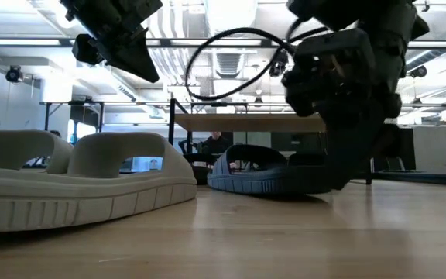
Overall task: Pick and place slides into the shelf
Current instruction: Put the black slide under the shelf
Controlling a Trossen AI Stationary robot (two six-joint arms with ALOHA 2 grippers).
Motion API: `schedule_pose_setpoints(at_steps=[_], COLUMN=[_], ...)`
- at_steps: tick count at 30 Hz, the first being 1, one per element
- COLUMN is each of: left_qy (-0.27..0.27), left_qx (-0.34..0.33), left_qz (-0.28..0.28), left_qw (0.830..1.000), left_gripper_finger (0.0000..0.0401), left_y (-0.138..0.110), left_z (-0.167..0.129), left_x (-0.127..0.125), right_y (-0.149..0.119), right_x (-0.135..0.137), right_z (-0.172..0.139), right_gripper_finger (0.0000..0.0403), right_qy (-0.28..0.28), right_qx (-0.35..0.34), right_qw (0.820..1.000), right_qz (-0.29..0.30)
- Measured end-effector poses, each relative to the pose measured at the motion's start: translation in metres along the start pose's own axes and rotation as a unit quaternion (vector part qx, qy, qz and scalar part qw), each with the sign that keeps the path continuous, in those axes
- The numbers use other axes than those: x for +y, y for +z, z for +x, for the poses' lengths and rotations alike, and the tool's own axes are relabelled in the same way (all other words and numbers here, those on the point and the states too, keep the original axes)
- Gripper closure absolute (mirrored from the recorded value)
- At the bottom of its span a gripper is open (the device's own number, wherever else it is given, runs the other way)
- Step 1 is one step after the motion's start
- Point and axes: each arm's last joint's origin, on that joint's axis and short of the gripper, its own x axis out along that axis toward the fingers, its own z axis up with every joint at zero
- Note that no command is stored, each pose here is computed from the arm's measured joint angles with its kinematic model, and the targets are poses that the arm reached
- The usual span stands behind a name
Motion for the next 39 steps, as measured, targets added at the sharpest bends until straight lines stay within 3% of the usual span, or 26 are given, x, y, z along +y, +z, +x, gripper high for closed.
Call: schedule_pose_setpoints(at_steps=[16,22,33,39], left_qy=[-0.010,-0.010,-0.007,-0.006], left_qx=[0.012,0.013,0.014,0.015], left_qz=[0.000,0.000,0.003,0.004], left_qw=[1.000,1.000,1.000,1.000], left_gripper_finger=[0.0393,0.0393,0.0393,0.0393], left_y=[-0.001,-0.001,-0.002,-0.003], left_z=[0.000,0.000,0.001,0.001], left_x=[-0.001,0.000,0.000,0.001], right_y=[0.063,0.065,0.085,0.067], right_x=[0.032,0.022,0.023,0.011], right_z=[0.021,0.016,-0.012,-0.022], right_gripper_finger=[0.0394,0.0394,0.0394,0.0394], right_qy=[0.000,-0.051,0.005,-0.017], right_qx=[-0.043,-0.040,-0.076,-0.013], right_qw=[0.995,0.992,0.985,0.988], right_qz=[-0.090,-0.109,-0.152,-0.153])
